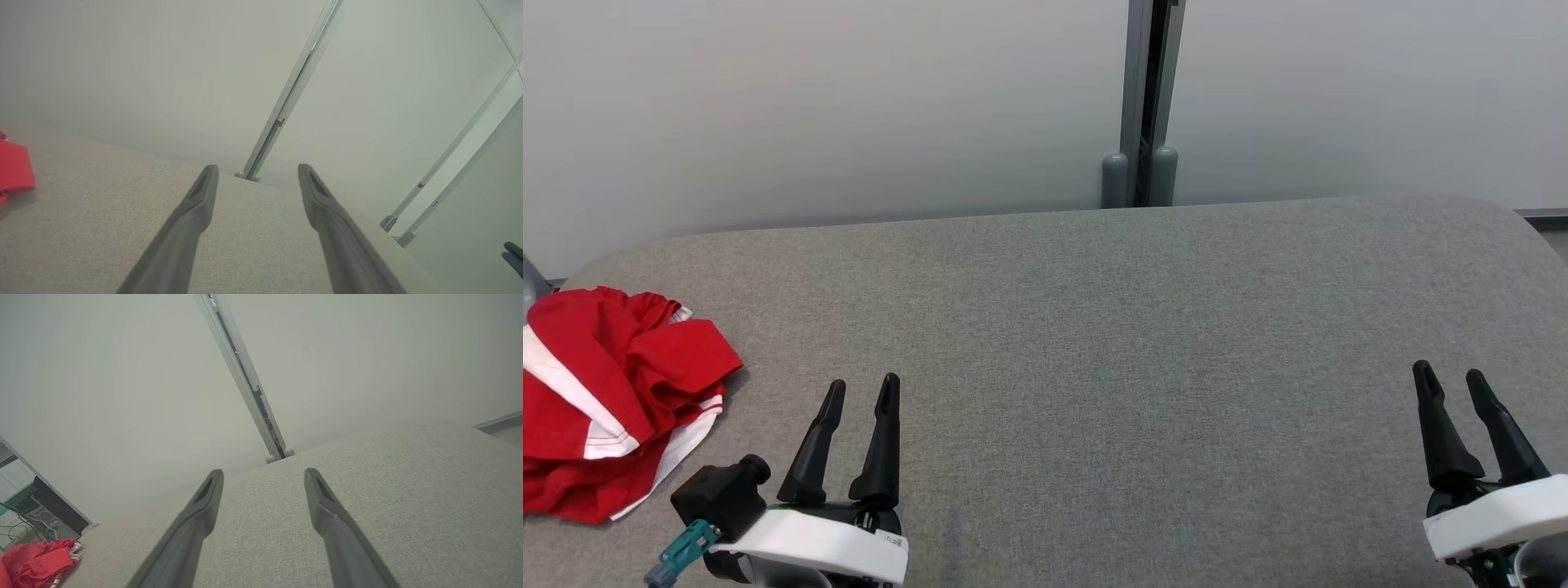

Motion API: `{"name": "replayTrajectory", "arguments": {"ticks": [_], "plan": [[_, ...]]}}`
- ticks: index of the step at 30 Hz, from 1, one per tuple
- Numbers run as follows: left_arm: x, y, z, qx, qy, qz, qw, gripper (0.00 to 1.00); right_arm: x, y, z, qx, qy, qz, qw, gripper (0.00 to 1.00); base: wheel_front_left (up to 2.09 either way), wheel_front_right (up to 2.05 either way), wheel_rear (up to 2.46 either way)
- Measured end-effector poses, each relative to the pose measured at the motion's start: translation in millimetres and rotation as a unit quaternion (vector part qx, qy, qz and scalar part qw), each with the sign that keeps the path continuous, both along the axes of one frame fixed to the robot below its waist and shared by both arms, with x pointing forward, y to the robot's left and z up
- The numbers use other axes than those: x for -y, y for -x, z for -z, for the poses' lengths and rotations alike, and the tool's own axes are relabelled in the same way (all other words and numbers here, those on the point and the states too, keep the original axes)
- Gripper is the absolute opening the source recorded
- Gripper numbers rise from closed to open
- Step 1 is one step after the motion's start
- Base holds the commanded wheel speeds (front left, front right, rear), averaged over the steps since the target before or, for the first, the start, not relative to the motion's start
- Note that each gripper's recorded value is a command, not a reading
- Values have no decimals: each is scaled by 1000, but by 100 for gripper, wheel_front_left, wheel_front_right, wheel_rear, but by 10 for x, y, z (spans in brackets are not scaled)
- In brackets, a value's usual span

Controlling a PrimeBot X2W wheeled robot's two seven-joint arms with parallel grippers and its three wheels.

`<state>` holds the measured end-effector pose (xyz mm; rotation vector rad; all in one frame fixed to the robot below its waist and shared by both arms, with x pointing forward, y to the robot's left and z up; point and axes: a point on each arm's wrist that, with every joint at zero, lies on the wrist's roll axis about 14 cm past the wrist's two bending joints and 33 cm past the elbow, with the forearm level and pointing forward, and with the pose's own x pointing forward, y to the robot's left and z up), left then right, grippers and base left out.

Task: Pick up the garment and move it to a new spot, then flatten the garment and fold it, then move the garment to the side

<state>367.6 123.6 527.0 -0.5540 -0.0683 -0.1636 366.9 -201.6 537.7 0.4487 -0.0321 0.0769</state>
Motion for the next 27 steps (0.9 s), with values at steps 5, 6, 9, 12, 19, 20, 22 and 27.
{"name": "replayTrajectory", "arguments": {"ticks": [5,6,9,12,19,20,22,27], "plan": [[-36,-12,66,-12,-36,-4,999,100,-71,-4,26,2,29,-6,1000,100,0,0,0],[-47,-15,79,-14,-44,-6,999,100,-75,-7,26,4,34,-5,999,100,0,0,0],[-80,-22,99,-17,-63,-10,998,100,-77,-14,46,4,50,-4,999,100,0,0,0],[-121,-23,121,-20,-81,-15,996,100,-90,-13,63,4,63,-4,998,100,0,0,0],[-215,-38,166,-27,-113,-27,993,100,-160,-28,118,3,86,-11,996,100,0,0,0],[-231,-42,170,-28,-114,-29,993,100,-169,-34,114,5,88,-12,996,100,0,0,0],[-263,-48,181,-30,-124,-34,991,100,-189,-46,108,8,94,-14,995,100,0,0,0],[-315,-62,184,-31,-141,-41,989,100,-249,-53,129,8,109,-22,994,100,0,0,0]]}}
